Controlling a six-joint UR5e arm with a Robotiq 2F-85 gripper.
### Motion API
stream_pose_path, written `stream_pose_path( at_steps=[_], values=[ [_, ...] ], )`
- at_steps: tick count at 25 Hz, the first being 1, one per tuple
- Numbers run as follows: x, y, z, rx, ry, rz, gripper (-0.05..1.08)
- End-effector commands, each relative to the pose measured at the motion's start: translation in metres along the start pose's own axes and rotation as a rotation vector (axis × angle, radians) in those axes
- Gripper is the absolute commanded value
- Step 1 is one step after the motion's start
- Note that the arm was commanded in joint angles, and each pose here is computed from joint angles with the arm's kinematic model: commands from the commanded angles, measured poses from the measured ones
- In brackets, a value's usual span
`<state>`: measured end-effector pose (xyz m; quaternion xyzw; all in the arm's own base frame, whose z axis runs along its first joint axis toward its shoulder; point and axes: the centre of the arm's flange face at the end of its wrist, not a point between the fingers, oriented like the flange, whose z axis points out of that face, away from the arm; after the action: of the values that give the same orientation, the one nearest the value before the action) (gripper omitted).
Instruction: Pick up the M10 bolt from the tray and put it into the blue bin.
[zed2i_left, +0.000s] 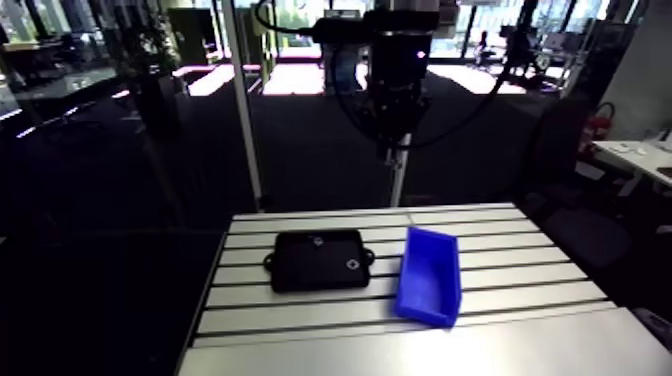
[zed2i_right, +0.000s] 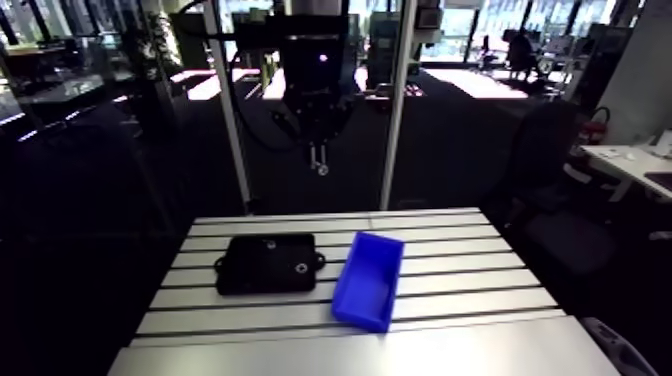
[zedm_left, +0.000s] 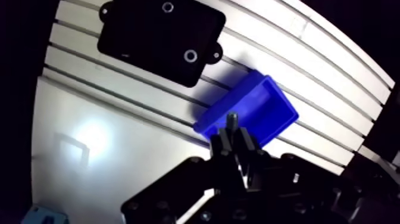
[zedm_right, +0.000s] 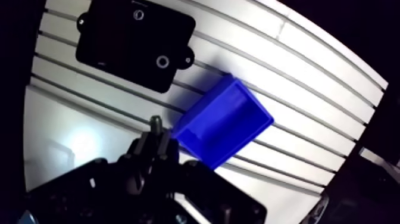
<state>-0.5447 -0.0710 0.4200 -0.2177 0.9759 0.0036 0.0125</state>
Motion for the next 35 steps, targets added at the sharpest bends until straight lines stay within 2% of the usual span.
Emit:
stream_pose_path(
  at_steps=[1, 4, 7, 11, 15, 18, 22, 26, 30, 32, 35],
  values=[
    [-0.027, 0.013, 0.003, 0.037, -0.027, -0.221, 1.06],
    [-0.044, 0.024, 0.011, 0.056, -0.034, -0.311, 1.06],
    [-0.065, 0.043, 0.024, 0.085, -0.038, -0.386, 1.07],
    [-0.08, 0.058, 0.039, 0.114, -0.04, -0.464, 1.07],
    [-0.093, 0.072, 0.055, 0.133, -0.047, -0.526, 1.07],
    [-0.099, 0.082, 0.067, 0.124, -0.034, -0.553, 1.07],
    [-0.1, 0.086, 0.085, 0.102, -0.008, -0.573, 1.07],
    [-0.1, 0.085, 0.096, 0.07, 0.008, -0.576, 1.08],
    [-0.098, 0.084, 0.112, 0.056, 0.013, -0.582, 1.07],
    [-0.097, 0.085, 0.116, 0.033, 0.025, -0.582, 1.08],
    [-0.096, 0.085, 0.127, 0.025, 0.027, -0.585, 1.08]
  ],
)
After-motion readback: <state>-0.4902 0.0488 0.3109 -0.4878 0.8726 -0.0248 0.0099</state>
